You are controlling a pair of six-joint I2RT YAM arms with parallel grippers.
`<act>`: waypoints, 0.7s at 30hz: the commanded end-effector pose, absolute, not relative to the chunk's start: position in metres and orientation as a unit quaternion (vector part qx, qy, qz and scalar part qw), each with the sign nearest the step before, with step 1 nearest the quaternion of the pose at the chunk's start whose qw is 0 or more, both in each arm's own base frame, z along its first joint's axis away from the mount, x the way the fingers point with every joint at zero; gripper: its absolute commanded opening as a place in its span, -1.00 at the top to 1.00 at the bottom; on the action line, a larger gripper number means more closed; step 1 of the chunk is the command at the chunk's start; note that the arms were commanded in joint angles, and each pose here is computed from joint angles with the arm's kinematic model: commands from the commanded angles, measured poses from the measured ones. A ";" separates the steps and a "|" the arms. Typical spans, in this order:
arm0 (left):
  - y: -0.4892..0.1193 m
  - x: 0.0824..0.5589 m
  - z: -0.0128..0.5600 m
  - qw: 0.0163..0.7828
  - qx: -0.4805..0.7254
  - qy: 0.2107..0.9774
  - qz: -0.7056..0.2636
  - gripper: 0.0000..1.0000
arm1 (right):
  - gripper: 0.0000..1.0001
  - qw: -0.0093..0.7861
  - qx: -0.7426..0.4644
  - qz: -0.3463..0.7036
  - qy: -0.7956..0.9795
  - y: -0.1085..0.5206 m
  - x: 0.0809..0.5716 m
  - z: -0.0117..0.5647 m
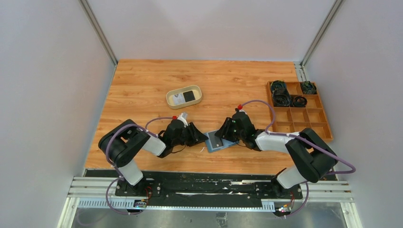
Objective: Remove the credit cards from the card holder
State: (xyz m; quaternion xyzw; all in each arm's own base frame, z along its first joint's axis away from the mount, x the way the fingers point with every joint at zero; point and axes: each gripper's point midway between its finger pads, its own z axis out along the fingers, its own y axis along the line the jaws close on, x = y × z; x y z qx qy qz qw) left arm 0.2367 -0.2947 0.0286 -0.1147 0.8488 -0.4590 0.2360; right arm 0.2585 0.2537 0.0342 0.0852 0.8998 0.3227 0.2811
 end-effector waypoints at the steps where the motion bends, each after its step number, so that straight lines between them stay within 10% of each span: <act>1: -0.300 0.235 0.032 0.235 -0.124 0.831 -0.488 0.33 | 0.15 0.248 0.098 0.263 0.927 0.229 0.240 0.001; 13: -0.305 0.242 0.043 0.252 -0.140 0.799 -0.528 1.00 | 0.15 0.253 0.097 0.265 0.925 0.228 0.240 0.003; 21: -0.299 0.246 0.048 0.268 -0.107 0.824 -0.488 1.00 | 0.10 0.267 0.084 0.274 0.920 0.229 0.241 0.011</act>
